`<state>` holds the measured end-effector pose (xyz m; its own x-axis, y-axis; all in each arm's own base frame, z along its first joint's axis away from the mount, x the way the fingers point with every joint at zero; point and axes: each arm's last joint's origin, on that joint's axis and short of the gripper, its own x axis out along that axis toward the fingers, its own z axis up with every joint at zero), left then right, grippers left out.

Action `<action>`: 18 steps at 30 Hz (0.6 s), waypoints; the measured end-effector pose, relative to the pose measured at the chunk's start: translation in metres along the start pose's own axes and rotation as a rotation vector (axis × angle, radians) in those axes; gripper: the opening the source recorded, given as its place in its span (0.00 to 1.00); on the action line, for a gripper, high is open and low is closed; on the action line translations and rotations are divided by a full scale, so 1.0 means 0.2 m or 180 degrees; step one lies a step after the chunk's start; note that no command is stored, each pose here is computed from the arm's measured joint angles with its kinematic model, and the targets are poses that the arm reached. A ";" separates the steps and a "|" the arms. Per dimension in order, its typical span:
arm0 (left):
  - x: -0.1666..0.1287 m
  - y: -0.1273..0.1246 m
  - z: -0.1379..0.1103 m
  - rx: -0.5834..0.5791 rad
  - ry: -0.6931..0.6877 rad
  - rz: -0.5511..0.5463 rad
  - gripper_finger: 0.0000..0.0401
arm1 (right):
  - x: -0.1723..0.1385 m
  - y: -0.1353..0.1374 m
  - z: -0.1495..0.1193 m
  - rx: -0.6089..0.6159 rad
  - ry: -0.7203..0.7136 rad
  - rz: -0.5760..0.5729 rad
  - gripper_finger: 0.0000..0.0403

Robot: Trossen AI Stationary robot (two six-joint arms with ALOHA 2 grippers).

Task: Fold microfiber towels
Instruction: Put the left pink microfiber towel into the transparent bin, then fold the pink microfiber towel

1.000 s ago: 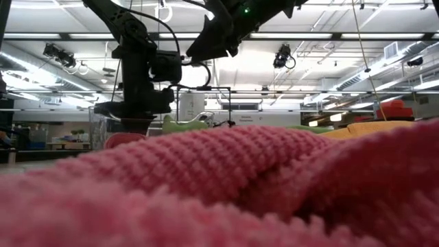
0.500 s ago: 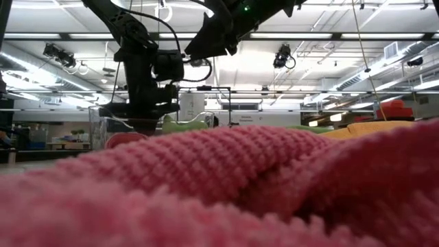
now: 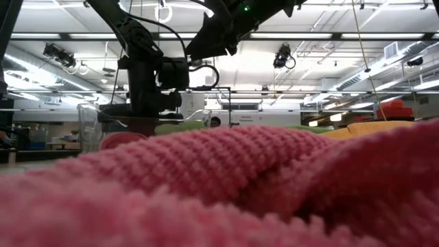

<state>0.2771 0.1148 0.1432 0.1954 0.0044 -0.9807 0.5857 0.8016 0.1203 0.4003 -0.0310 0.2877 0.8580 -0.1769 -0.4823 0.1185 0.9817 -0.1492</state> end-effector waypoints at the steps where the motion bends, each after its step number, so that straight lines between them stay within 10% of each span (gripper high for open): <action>1: 0.01 0.00 0.00 0.0004 0.0012 -0.0003 0.02 | 0.00 0.00 0.00 0.0004 0.0008 0.0001 0.51; 18: -0.39 -0.03 0.01 -0.0554 0.0174 0.0466 0.02 | 0.00 0.00 0.00 -0.0009 0.0017 -0.0002 0.51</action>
<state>0.2596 0.1085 0.2191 0.2226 0.1570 -0.9622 0.4089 0.8809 0.2383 0.4001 -0.0313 0.2872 0.8552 -0.1777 -0.4868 0.1175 0.9814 -0.1518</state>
